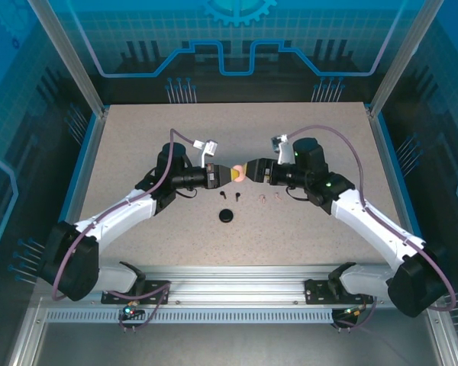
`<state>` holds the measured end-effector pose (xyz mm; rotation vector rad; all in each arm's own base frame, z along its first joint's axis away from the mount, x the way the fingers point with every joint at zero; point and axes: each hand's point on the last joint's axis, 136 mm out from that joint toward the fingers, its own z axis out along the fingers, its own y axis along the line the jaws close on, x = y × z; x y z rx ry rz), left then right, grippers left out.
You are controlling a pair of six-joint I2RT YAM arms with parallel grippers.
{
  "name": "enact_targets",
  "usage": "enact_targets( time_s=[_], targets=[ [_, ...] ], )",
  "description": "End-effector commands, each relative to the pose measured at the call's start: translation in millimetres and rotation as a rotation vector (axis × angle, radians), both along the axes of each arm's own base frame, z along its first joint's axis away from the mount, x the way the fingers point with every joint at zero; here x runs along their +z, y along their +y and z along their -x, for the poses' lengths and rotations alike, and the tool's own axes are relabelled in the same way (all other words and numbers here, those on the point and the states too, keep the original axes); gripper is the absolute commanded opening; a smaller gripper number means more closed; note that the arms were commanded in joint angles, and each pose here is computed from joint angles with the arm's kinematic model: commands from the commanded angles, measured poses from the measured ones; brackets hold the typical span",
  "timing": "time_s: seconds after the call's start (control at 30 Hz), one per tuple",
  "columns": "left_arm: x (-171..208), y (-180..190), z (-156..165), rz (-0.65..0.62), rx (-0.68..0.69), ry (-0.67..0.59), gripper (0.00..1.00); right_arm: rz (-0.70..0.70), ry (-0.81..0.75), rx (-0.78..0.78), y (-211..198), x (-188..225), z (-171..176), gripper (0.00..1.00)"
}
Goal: Insert the wireless bluetooth earbuds into the charging case
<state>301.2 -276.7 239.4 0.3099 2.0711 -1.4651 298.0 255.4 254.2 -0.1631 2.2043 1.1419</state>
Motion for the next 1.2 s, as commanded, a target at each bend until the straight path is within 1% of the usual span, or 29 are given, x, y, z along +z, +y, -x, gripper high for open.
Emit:
enact_targets(
  time_s=[0.0,0.13,0.47,0.6,0.67,0.97,1.17],
  targets=[
    [3.3,-3.8,4.9,0.006,-0.034,-0.029,0.00,0.023,0.008,0.004,12.4,5.0,-0.8,0.74],
    [6.2,-3.7,5.4,0.011,-0.035,-0.033,0.00,0.055,0.028,0.001,13.8,-8.0,-2.2,0.72],
    [16.2,-3.0,8.3,0.023,-0.040,-0.050,0.00,0.079,0.082,-0.045,-4.9,-45.7,-0.3,0.67],
    [19.9,-3.4,10.2,0.031,-0.047,-0.054,0.00,0.078,0.098,-0.077,-13.6,-55.4,-7.2,0.66],
    [21.4,-3.6,11.0,0.033,-0.050,-0.054,0.00,0.087,0.126,-0.087,-18.5,-68.9,-6.7,0.66],
    [20.0,-4.2,10.9,0.030,-0.050,-0.053,0.00,0.067,0.127,-0.080,-18.1,-65.4,-9.2,0.65],
    [18.4,-4.7,10.6,0.028,-0.050,-0.052,0.00,0.043,0.087,-0.049,-24.4,-47.3,5.3,0.63]
  ],
)
